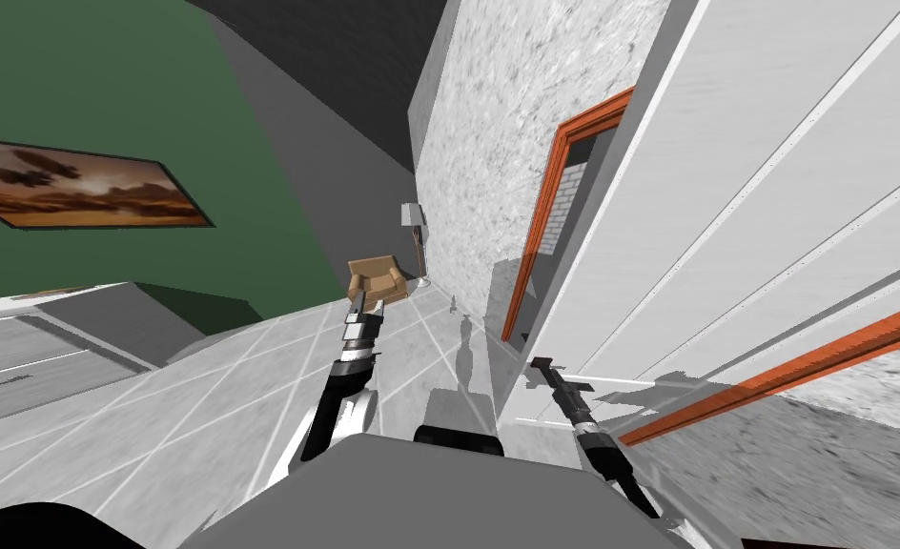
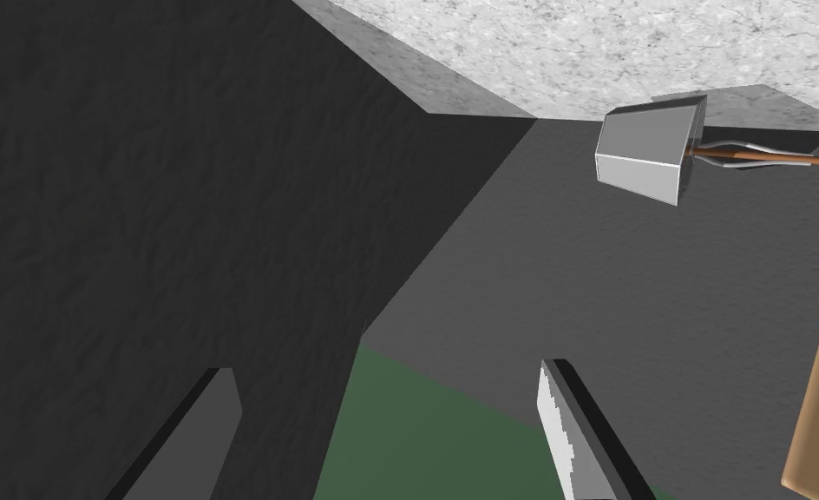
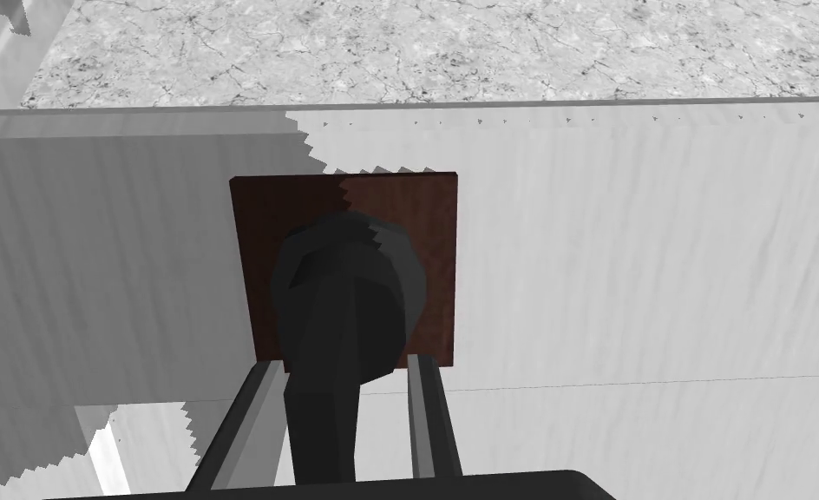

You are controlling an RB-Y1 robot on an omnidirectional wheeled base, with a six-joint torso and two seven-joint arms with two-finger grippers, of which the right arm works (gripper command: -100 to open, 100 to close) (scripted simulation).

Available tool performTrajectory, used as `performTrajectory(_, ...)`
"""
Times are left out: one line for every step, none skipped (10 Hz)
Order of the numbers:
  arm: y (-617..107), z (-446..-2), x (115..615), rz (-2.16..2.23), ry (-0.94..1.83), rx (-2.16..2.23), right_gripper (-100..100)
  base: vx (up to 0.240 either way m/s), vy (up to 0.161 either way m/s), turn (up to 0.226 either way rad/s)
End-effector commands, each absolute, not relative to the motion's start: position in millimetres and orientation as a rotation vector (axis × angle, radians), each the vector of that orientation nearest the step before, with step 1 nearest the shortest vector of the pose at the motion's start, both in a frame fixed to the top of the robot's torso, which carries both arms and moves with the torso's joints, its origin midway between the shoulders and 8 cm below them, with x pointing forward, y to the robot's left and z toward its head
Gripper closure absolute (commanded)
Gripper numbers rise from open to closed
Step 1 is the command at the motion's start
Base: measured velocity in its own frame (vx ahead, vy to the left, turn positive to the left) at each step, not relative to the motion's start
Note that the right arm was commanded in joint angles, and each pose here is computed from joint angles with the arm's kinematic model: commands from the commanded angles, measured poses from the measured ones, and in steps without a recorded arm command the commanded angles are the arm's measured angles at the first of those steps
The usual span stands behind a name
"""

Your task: Pull the door open

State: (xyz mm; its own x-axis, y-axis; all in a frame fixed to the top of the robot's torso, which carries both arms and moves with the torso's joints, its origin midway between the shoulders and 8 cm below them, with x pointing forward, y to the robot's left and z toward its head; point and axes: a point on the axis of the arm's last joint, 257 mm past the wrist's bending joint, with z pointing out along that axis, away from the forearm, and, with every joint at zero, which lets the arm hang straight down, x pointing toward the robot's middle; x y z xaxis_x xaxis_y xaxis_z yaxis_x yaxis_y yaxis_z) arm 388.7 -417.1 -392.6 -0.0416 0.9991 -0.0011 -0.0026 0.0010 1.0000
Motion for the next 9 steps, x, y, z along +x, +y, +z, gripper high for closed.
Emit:
performTrajectory(-419,-392,379,1.252,1.252,1.180,100,-0.189,-0.053,0.052)
performTrajectory(-417,-392,383,1.252,1.248,1.181,100,-0.088,-0.021,0.013)
performTrajectory(-417,-395,371,1.263,1.263,1.176,100,-0.132,-0.047,0.137)
performTrajectory(-417,-395,368,1.266,1.266,1.173,100,-0.179,-0.083,0.155)
performTrajectory(-418,-395,362,1.273,1.273,1.167,100,-0.184,-0.077,0.147)
performTrajectory(-418,-395,362,1.273,1.273,1.167,100,-0.142,-0.036,0.047)
performTrajectory(-419,-394,354,1.281,1.281,1.161,100,-0.115,-0.034,0.088)
performTrajectory(-420,-394,346,1.289,1.289,1.154,100,-0.157,-0.085,0.162)
performTrajectory(-420,-394,346,1.289,1.289,1.154,100,-0.136,-0.082,0.075)
